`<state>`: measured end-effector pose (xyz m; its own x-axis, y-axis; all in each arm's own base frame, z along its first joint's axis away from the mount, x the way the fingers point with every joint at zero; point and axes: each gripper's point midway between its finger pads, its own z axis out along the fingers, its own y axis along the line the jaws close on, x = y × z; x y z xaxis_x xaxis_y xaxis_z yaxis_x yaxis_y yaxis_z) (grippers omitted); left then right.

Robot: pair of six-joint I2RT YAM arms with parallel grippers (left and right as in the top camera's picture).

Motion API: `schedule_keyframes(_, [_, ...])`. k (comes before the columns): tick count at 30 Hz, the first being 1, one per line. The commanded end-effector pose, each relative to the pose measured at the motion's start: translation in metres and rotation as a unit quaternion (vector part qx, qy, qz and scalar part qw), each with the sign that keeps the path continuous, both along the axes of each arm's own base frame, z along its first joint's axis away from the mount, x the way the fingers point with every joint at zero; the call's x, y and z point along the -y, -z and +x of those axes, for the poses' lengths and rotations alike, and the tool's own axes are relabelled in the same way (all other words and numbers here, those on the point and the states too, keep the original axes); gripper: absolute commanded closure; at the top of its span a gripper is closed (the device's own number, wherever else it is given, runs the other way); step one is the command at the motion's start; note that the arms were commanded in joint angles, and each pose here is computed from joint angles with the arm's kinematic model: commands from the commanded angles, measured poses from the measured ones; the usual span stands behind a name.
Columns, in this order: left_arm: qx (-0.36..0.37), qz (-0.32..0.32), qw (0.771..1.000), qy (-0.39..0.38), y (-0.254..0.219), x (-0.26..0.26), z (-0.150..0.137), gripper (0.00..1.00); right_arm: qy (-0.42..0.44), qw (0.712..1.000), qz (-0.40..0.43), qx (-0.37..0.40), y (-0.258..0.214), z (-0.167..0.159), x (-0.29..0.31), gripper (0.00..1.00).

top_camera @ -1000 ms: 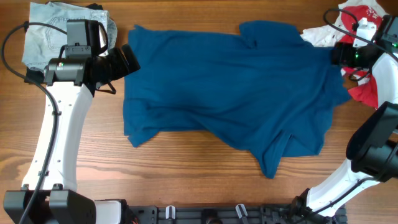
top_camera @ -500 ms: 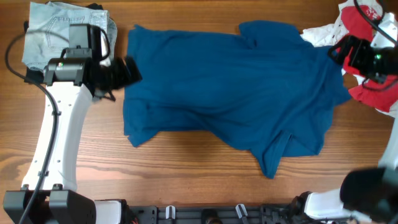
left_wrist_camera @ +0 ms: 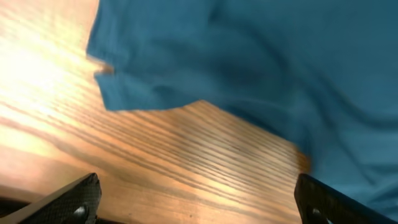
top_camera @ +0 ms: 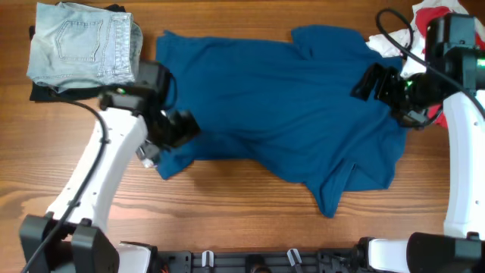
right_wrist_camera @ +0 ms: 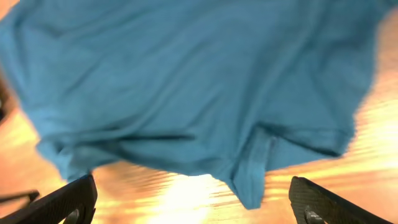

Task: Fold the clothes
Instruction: 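Move the left gripper to the shirt's left edge and grasp it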

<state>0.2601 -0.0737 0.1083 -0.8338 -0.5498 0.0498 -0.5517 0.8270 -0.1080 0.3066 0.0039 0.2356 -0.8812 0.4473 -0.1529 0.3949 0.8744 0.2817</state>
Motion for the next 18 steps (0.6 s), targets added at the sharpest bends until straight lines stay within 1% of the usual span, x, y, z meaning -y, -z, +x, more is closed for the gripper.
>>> schedule_keyframes(1, [-0.028, 0.031, 0.990, -0.133, 0.026, -0.015, -0.015, 0.06, 0.070, 0.997, -0.040, -0.008, 0.003, -0.016, 0.019, 0.00])
schedule_keyframes(4, [-0.021, 0.027, 0.985, -0.171, 0.035, -0.020, -0.011, 0.12, 0.075, 0.996, -0.038, -0.023, 0.017, -0.025, 0.018, 0.00])
schedule_keyframes(7, [-0.011, 0.023, 0.977, -0.211, 0.035, -0.026, -0.003, 0.15, 0.078, 0.995, -0.030, -0.048, 0.041, -0.036, 0.015, 0.00])
schedule_keyframes(10, [-0.010, 0.040, 0.960, -0.279, 0.036, -0.038, -0.003, 0.18, 0.083, 0.994, -0.008, -0.067, 0.065, -0.042, 0.007, 0.00])
schedule_keyframes(11, [-0.010, 0.049, 0.950, -0.309, 0.037, -0.043, -0.004, 0.19, 0.084, 0.994, -0.002, -0.073, 0.073, -0.044, 0.005, 0.00])
schedule_keyframes(13, [-0.015, 0.061, 0.922, -0.383, 0.042, -0.051, -0.008, 0.23, 0.080, 0.994, 0.015, -0.077, 0.087, -0.044, -0.001, 0.01])
schedule_keyframes(15, [-0.031, 0.062, 0.889, -0.454, 0.048, -0.053, -0.016, 0.36, 0.077, 0.994, 0.026, -0.077, 0.095, -0.043, -0.005, 0.00])
schedule_keyframes(16, [-0.036, 0.064, 0.873, -0.482, 0.051, -0.054, -0.019, 0.37, 0.076, 0.994, 0.029, -0.075, 0.097, -0.042, -0.006, 0.00])
schedule_keyframes(18, [-0.036, 0.062, 0.864, -0.498, 0.057, -0.054, -0.019, 0.41, 0.075, 0.994, 0.030, -0.070, 0.098, -0.040, -0.006, 0.01])
